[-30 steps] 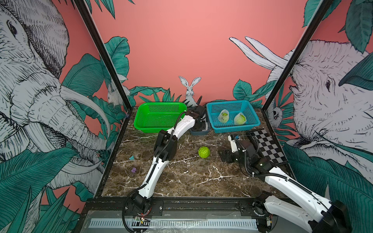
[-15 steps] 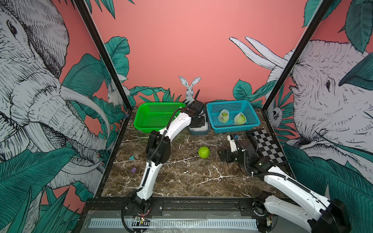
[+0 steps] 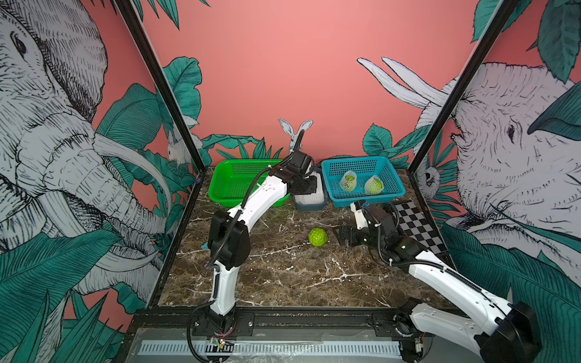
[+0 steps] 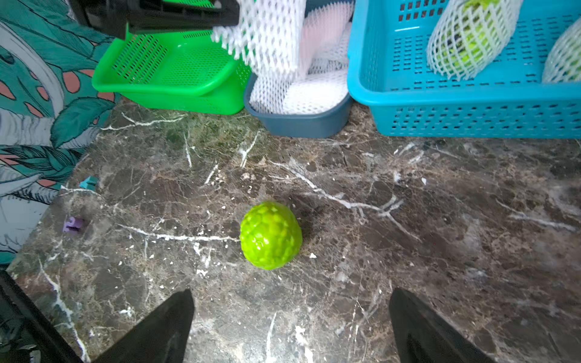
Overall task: Sleeve custard apples in foam nets
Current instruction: Pick up the foam net from the storage box.
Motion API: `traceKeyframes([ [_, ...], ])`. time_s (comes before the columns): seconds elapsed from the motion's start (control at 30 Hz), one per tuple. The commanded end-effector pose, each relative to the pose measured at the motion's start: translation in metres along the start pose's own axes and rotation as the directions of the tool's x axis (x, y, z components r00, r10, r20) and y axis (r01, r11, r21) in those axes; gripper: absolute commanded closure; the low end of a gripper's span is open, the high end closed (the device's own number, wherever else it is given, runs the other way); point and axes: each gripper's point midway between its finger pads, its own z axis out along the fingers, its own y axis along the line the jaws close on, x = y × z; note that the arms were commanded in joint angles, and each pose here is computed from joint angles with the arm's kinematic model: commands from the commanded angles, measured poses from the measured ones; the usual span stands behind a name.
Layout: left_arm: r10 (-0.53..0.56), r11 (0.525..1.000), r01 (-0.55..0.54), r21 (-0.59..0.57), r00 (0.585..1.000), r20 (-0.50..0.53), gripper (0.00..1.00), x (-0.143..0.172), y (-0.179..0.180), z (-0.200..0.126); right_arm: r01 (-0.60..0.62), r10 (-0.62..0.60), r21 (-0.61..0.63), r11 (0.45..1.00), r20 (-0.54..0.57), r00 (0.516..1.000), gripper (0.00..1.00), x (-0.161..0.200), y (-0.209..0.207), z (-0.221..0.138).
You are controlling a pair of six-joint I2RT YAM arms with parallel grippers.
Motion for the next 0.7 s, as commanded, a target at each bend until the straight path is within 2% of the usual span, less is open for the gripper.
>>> traceKeyframes([
  [0.0, 0.084, 0.99, -0.097, 0.103, 0.989, 0.12, 1.0, -0.015, -0.022, -0.045, 0.007, -0.005, -0.083, 0.996, 0.028, 1.0, 0.01, -0.019, 0.015, -0.004],
  [0.1, 0.122, 0.98, -0.148, 0.135, 0.976, 0.18, 1.0, -0.009, -0.026, -0.066, -0.024, 0.034, -0.178, 0.984, 0.052, 0.998, 0.09, -0.034, 0.027, -0.01],
  [0.23, 0.154, 0.955, -0.222, 0.199, 0.938, 0.31, 1.0, -0.001, -0.033, -0.096, -0.128, 0.162, -0.329, 0.936, 0.08, 0.984, 0.27, -0.056, 0.037, -0.018],
  [0.37, 0.179, 0.937, -0.282, 0.209, 0.896, 0.406, 1.0, 0.012, -0.033, -0.12, -0.191, 0.244, -0.43, 0.883, 0.072, 0.967, 0.3, -0.073, 0.046, -0.022],
  [0.47, 0.208, 0.916, -0.349, 0.2, 0.837, 0.507, 1.0, 0.024, -0.034, -0.134, -0.234, 0.302, -0.49, 0.84, 0.064, 0.951, 0.3, -0.082, 0.048, -0.024],
  [0.53, 0.236, 0.896, -0.395, 0.202, 0.81, 0.536, 1.0, 0.034, -0.036, -0.139, -0.249, 0.318, -0.515, 0.82, 0.047, 0.947, 0.31, -0.086, 0.051, -0.023],
  [0.67, 0.238, 0.891, -0.399, 0.215, 0.815, 0.528, 1.0, 0.047, -0.035, -0.141, -0.268, 0.334, -0.567, 0.779, 0.014, 0.943, 0.36, -0.088, 0.059, -0.02],
])
